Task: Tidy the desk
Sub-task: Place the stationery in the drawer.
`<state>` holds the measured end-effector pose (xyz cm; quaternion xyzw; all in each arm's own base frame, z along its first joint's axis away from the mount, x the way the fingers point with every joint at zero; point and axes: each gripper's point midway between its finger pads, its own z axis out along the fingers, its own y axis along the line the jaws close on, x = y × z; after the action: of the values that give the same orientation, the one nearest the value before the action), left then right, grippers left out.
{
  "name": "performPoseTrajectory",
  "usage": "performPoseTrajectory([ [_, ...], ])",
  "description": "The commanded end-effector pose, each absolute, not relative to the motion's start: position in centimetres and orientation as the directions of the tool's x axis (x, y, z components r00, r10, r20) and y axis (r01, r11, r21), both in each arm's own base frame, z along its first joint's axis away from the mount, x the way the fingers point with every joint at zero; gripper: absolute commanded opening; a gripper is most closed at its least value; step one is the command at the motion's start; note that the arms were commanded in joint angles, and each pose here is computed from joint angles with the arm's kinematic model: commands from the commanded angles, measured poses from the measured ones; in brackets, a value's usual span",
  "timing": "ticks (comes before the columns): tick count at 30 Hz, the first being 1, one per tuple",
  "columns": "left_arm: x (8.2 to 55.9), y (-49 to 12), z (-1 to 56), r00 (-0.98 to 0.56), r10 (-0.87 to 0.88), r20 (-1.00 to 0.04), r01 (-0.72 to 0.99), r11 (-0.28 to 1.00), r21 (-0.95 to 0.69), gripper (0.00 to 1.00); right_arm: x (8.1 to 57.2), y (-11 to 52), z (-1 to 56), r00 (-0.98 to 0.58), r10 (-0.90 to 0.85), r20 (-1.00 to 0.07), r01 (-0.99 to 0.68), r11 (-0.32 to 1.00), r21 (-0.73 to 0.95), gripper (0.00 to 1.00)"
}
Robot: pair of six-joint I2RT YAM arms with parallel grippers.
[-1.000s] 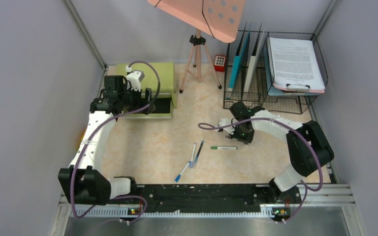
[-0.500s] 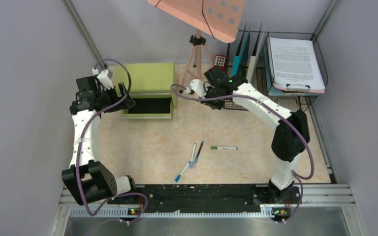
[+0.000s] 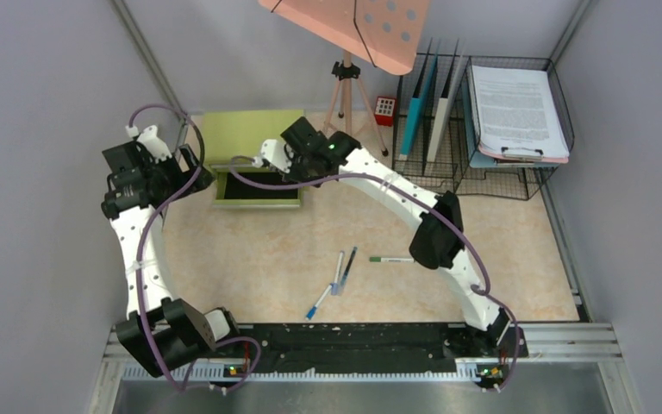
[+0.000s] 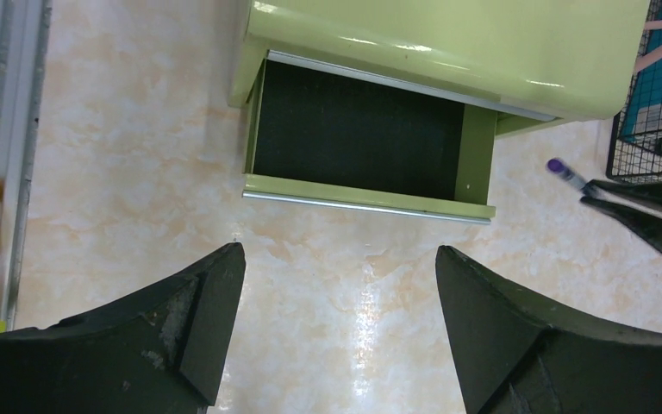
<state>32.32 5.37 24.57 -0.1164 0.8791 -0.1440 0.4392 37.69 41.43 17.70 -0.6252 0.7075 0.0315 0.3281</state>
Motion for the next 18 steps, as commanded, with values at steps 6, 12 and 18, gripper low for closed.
performPoseTrajectory([
  [6,31.2,5.9,26.2,-0.513,-0.336,-0.790,-0.076,0.934,-0.348,0.87,37.4,46.8,17.4,0.087,-0.843,-0.532,-0.858,0.208,-0.469,0.00],
  [12,31.0,6.5,25.2,-0.513,-0.340,-0.788,-0.102,0.936,-0.337,0.87,38.2,48.9,16.9,0.114,-0.815,-0.568,-0.846,0.221,-0.486,0.00],
  [18,30.8,7.1,24.8,-0.515,-0.332,-0.790,-0.121,0.941,-0.316,0.87,38.7,50.5,17.1,0.138,-0.787,-0.602,-0.836,0.234,-0.497,0.00],
])
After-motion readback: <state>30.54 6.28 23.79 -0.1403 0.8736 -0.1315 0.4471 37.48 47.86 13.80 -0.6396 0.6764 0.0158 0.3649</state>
